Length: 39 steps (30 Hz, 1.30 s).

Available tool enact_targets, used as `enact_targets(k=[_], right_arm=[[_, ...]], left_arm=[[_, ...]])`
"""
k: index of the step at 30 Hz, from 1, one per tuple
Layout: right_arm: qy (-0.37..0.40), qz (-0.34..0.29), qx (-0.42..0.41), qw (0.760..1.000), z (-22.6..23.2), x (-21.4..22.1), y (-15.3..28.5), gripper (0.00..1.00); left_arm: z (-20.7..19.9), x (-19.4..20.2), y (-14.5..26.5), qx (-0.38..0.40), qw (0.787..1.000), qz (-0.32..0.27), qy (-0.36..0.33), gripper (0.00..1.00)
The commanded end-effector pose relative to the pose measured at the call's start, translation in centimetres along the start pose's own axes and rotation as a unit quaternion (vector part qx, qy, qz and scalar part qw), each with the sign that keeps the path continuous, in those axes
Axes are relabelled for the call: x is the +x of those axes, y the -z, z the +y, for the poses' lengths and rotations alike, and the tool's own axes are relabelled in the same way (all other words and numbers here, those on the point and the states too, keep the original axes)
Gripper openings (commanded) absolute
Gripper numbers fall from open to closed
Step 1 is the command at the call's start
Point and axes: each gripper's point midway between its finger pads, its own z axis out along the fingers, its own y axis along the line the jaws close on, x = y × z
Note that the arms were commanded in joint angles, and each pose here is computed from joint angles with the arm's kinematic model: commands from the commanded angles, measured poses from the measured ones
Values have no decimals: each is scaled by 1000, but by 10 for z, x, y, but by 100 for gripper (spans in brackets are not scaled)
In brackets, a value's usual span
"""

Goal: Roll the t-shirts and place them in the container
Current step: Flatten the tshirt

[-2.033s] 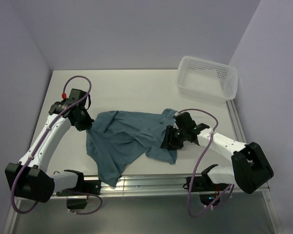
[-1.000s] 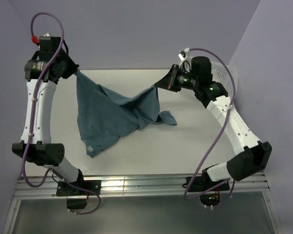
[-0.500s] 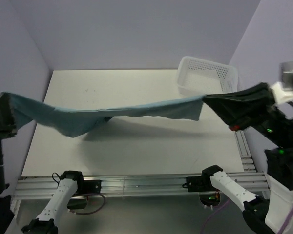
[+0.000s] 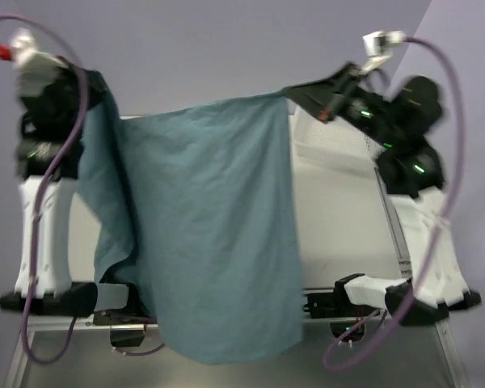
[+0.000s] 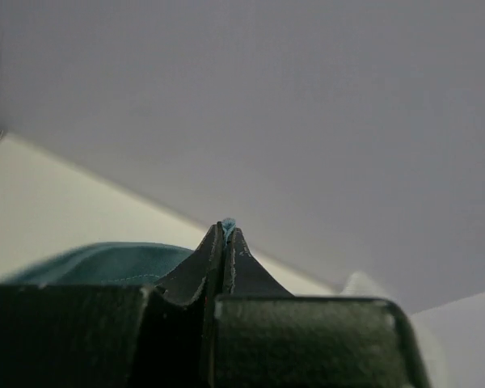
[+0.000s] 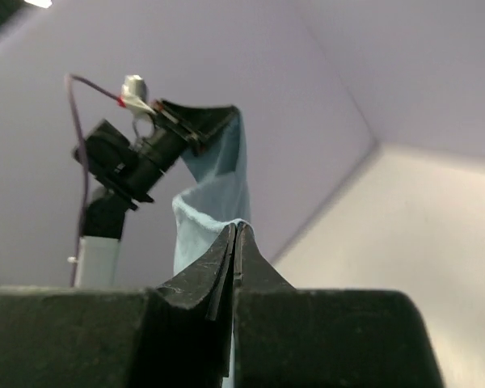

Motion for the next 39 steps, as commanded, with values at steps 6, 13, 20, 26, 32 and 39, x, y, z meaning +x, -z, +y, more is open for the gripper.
enact_targets(k=[6, 13, 20, 26, 32, 39], right_arm=[[-134, 63, 166, 975, -211, 100, -60, 0], [-181, 99, 246, 947, -375, 150, -138, 0], [-238, -1, 231, 943, -489, 114, -215, 0], [-285, -60, 204, 935, -523, 114, -204, 68], [-248, 20, 235, 940, -494, 125, -170, 69], [-192, 172, 323, 911, -448, 199, -84, 59]], left_arm=[[99, 182, -95, -71, 985, 135, -78, 0], [170, 304, -176, -131, 953, 234, -140, 0], [191, 354, -290, -135, 954, 210, -164, 1], [210, 336, -307, -153, 978, 141, -29, 96], [227, 282, -277, -221, 966, 124, -48, 99], [274, 291, -214, -287, 929, 233, 1, 95]])
